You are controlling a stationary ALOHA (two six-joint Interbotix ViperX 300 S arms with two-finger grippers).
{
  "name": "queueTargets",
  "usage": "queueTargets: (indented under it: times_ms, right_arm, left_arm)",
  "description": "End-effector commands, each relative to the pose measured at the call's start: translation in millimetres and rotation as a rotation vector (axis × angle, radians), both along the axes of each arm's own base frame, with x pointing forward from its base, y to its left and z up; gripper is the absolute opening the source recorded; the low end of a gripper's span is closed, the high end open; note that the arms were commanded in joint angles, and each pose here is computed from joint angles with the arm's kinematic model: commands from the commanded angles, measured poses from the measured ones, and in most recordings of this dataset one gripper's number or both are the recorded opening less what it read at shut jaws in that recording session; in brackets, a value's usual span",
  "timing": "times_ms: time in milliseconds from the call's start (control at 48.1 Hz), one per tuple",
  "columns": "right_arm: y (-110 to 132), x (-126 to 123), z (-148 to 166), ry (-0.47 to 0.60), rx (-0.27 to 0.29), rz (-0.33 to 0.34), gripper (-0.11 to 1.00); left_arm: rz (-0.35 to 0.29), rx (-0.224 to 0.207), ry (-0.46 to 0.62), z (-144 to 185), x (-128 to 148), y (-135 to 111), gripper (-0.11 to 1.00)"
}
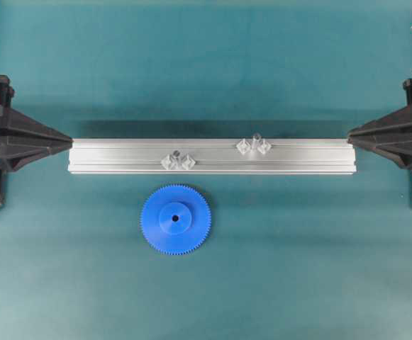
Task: Find the location of the shaft and insert the large gear.
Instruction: 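Move the left gripper toward the large blue gear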
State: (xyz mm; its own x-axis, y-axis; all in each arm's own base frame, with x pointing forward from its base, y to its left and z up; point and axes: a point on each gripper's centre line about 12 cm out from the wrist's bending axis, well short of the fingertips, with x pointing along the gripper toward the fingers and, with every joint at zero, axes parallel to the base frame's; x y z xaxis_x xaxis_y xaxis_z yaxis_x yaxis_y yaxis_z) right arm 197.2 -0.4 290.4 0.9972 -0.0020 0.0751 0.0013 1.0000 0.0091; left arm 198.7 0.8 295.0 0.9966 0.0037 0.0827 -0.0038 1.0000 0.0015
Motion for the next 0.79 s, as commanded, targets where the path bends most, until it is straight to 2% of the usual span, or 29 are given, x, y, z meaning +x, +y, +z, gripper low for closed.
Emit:
queueTargets:
  times_ms: [0, 62, 125, 270, 437, 624, 770]
  right_arm:
    - [0, 3, 4, -0.006, -0.002, 0.001, 0.16]
    - [0, 2, 0, 0.020, 0.012, -0.001, 0.17]
    - [0, 2, -5, 0.061, 0.029, -0.003, 0.09]
    - [-1, 4, -9, 0.152, 0.042, -0.006, 0.01]
    - [-8, 4, -22, 0.293, 0.051, -0.043, 0.01]
    - [-12, 1, -33, 0.397, 0.060, -0.065, 0.01]
    - [-15, -2, -38, 0.456, 0.066, -0.081, 0.01]
  left_arm:
    - [-0.017, 0.001, -0.003, 9, 7, -3, 0.11]
    - [-0.020, 0.000, 0.025, 9, 12, -4, 0.06]
    - [-0.026, -0.001, 0.060, 7, 17, -5, -0.01]
    - [-0.060, 0.001, 0.173, 2, 37, -14, -0.01]
    - [-0.092, 0.000, 0.318, -15, 63, -24, -0.01]
    - [-0.100, -0.049, 0.486, -38, 95, -33, -0.01]
    - [-0.124, -0.038, 0.610, -53, 120, -47, -0.01]
